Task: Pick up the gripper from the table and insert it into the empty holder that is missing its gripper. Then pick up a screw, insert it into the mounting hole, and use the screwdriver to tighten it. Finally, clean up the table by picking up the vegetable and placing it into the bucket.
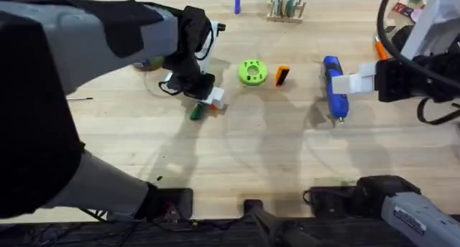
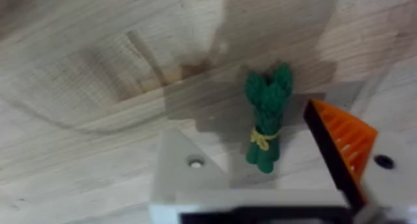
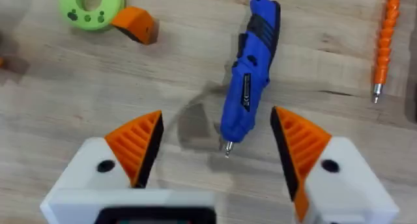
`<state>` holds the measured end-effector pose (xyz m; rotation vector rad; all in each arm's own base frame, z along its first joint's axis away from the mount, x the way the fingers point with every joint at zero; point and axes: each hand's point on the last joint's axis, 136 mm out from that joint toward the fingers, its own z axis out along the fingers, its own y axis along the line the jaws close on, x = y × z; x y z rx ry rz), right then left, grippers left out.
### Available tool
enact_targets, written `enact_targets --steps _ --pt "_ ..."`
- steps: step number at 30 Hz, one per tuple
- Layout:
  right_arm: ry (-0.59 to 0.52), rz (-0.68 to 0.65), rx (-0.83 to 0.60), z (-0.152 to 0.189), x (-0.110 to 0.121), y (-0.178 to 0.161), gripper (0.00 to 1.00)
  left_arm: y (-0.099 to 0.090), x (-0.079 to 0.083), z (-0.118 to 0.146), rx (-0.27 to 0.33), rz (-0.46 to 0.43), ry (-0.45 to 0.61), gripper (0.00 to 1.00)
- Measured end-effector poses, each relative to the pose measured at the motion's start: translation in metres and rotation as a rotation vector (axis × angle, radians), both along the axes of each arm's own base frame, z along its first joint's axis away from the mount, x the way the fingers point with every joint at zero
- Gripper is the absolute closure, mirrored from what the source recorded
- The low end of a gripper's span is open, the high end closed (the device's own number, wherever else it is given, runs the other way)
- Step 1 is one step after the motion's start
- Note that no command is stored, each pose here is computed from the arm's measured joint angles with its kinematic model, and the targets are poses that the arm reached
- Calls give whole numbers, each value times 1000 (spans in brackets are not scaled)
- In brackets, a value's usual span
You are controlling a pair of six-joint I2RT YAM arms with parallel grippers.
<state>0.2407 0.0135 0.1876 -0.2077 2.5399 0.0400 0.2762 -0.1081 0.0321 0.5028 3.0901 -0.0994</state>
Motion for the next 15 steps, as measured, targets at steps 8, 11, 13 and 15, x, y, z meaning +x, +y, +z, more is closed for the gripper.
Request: enact_targets --steps 8,11,13,15 --pt "-1 0 0 0 0 0 13 0 -1 0 -1 -8 5 994" --pt "0 0 0 0 0 0 10 0 -1 0 -1 -8 5 993" --pt "0 0 0 0 0 0 10 0 -1 0 -2 -8 4 995" --pt "-1 0 0 0 0 0 10 0 -1 0 -2 -8 2 995"
